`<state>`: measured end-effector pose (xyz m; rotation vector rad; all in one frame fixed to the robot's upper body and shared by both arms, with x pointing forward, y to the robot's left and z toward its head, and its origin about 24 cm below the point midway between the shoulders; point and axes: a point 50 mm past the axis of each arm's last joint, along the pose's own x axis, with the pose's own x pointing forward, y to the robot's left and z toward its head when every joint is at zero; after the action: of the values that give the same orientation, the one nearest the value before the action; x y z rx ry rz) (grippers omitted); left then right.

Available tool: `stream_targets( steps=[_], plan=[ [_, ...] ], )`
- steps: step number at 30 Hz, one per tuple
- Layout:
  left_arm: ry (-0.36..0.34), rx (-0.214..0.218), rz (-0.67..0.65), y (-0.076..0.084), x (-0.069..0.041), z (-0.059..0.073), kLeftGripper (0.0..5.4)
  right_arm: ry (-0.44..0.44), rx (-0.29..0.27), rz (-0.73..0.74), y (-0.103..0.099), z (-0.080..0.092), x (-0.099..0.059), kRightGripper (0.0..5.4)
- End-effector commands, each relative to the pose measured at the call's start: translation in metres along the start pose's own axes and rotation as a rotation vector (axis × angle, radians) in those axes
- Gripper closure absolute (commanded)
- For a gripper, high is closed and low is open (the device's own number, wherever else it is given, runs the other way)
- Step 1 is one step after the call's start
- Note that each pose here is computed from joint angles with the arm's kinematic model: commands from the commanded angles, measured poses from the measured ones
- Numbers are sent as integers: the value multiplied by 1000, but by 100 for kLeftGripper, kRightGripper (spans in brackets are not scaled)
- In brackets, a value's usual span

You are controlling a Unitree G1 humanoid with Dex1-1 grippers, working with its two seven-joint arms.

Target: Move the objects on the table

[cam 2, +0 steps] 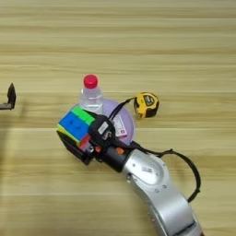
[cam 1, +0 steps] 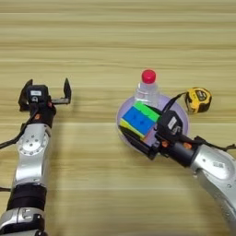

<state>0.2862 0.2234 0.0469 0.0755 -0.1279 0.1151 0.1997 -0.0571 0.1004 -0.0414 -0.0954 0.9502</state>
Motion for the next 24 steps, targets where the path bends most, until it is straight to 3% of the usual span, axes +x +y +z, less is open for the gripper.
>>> stream_targets(
  steps=[1,3,8,15,21,24],
  plan=[
    [17,11,-3,0,-1,-3,0,3,-1,33,9,-3,25,202],
    [17,11,-3,-1,-1,-3,0,5,10,61,16,-5,38,202],
    [17,10,1,-1,-2,-3,0,28,-21,92,26,-11,60,203],
    [16,10,5,-1,-2,-3,0,109,-44,102,32,-32,88,203],
    [15,10,6,-1,-3,-3,0,190,-68,62,28,-53,103,203],
    [16,9,5,-1,-4,-3,0,206,-48,67,32,-60,110,203]
  ],
)
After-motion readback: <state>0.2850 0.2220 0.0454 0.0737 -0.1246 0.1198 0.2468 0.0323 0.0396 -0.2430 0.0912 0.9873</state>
